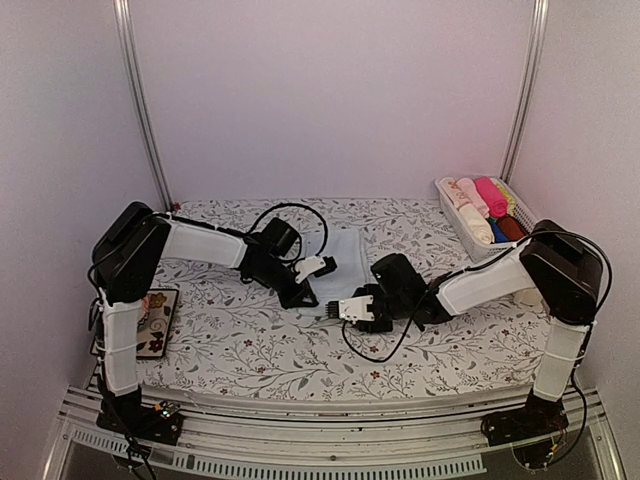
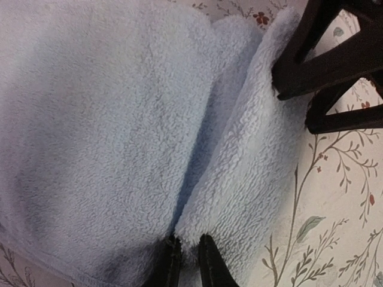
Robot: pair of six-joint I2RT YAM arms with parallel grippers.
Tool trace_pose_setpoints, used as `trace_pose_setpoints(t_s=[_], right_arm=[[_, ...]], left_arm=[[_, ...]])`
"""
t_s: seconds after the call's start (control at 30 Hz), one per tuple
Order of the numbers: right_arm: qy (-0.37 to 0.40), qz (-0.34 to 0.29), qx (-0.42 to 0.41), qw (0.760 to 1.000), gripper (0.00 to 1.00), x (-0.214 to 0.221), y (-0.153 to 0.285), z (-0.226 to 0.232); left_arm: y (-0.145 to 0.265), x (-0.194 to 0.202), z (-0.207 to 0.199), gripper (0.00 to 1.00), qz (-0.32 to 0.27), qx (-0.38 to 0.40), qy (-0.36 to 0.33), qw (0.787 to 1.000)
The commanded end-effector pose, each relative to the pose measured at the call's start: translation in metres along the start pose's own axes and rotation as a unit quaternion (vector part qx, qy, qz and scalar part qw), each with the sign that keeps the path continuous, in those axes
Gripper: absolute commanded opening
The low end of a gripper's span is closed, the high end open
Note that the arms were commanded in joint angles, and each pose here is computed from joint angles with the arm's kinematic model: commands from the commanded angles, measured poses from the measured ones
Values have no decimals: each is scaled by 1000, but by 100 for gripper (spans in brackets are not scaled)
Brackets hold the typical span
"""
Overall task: Roll the towels
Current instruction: Roll the towel at the center of the board.
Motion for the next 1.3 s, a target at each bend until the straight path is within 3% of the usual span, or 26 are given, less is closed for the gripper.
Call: trace_pose_setpoints(t_s=[0.0, 0.2, 0.3, 0.4, 0.53, 0.6, 0.77, 0.83, 1.03, 1.27], right_arm=[[-6, 16, 7, 1000, 46, 2, -12, 1], [-14, 25, -8, 1000, 26, 5, -16, 9], [-24, 32, -4, 999, 22, 7, -18, 9], [-33, 38, -12, 999, 12, 6, -21, 9], [-56, 43, -53, 996, 4, 0, -20, 12], [-72, 40, -84, 993, 3, -6, -17, 14], [-118, 40, -154, 980, 3, -11, -6, 20], [-129, 42, -170, 976, 3, -10, -3, 20], [-172, 42, -206, 963, 3, -10, 1, 18], [-243, 36, -267, 932, 3, -15, 1, 10]], left_arm=[[-13, 45, -2, 11, 74, 13, 42, 996], [-11, 45, -1, 12, 73, 12, 43, 996], [-9, 46, 0, 13, 73, 9, 42, 996], [-5, 46, -1, 18, 71, 4, 40, 997], [6, 45, 3, 44, 70, -26, 33, 997], [17, 43, 5, 59, 64, -46, 27, 997], [53, 29, 8, 82, 27, -106, -8, 994], [64, 28, 6, 96, 13, -127, -23, 992], [85, 24, -1, 97, -12, -161, -53, 985], [91, 13, -45, 97, -51, -190, -187, 962]])
Point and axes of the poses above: each gripper's point midway between its finger pads, its own y axis back along the fingers, its own z axis along the line the jaws close on, x = y × z, the point moved 4 cm from there along y, back along the fingers, and after that the axes turned 11 degrees about -y, right-handed, at the moved point
